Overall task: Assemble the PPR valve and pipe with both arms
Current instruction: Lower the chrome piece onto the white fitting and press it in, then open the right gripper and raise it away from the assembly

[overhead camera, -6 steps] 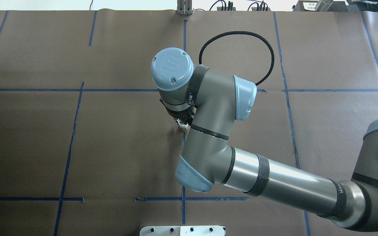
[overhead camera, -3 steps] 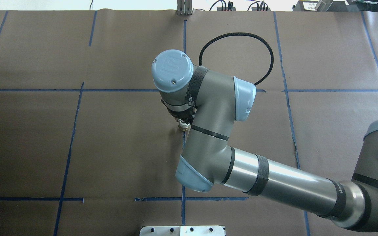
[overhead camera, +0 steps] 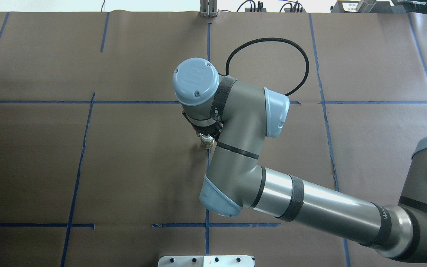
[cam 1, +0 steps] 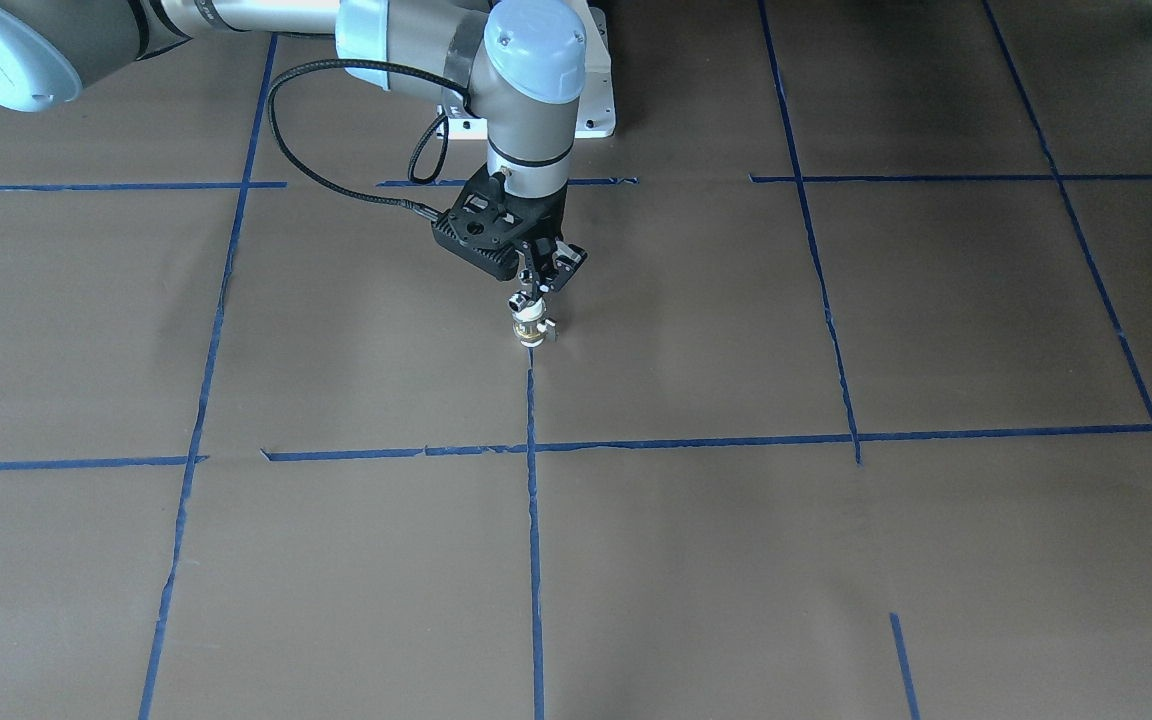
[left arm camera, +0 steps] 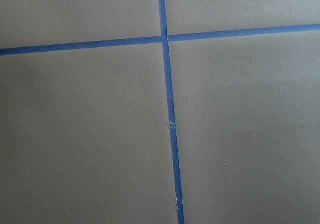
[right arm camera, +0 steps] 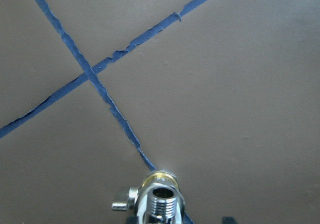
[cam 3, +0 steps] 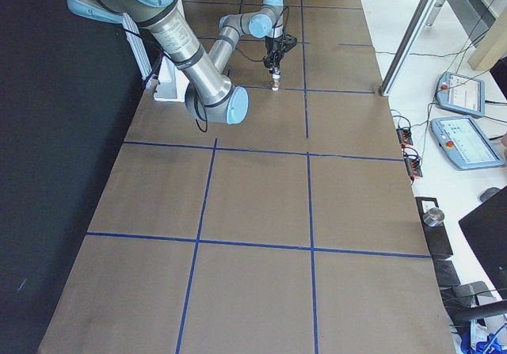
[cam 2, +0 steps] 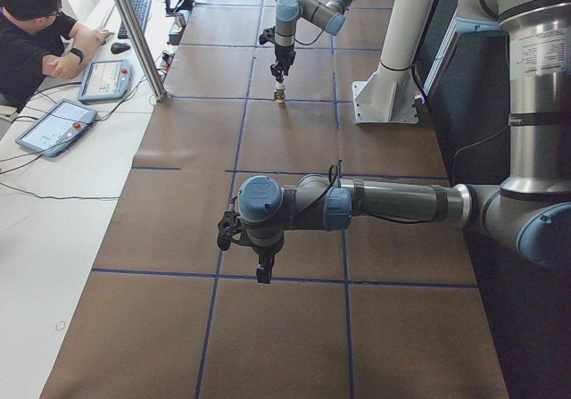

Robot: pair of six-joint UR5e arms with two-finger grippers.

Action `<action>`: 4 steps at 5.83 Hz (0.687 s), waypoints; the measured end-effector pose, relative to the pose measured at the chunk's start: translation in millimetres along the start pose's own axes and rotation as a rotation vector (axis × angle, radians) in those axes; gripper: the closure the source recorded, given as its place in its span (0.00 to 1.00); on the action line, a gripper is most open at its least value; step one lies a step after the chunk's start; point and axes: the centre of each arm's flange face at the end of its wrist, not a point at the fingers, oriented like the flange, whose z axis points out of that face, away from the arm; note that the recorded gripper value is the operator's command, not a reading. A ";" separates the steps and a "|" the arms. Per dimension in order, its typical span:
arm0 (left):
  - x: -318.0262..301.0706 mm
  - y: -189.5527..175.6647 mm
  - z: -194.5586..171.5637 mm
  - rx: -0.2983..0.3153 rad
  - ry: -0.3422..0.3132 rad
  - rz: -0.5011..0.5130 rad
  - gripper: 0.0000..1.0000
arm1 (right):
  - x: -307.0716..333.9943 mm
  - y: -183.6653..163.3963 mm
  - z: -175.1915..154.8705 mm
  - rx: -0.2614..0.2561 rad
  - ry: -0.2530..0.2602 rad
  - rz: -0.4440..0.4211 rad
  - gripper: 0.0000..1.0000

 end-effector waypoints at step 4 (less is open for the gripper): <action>-2.4 1.3 1.5 -0.004 0.000 -0.003 0.00 | -4.2 -37.7 -22.9 -0.005 -0.026 -0.100 0.01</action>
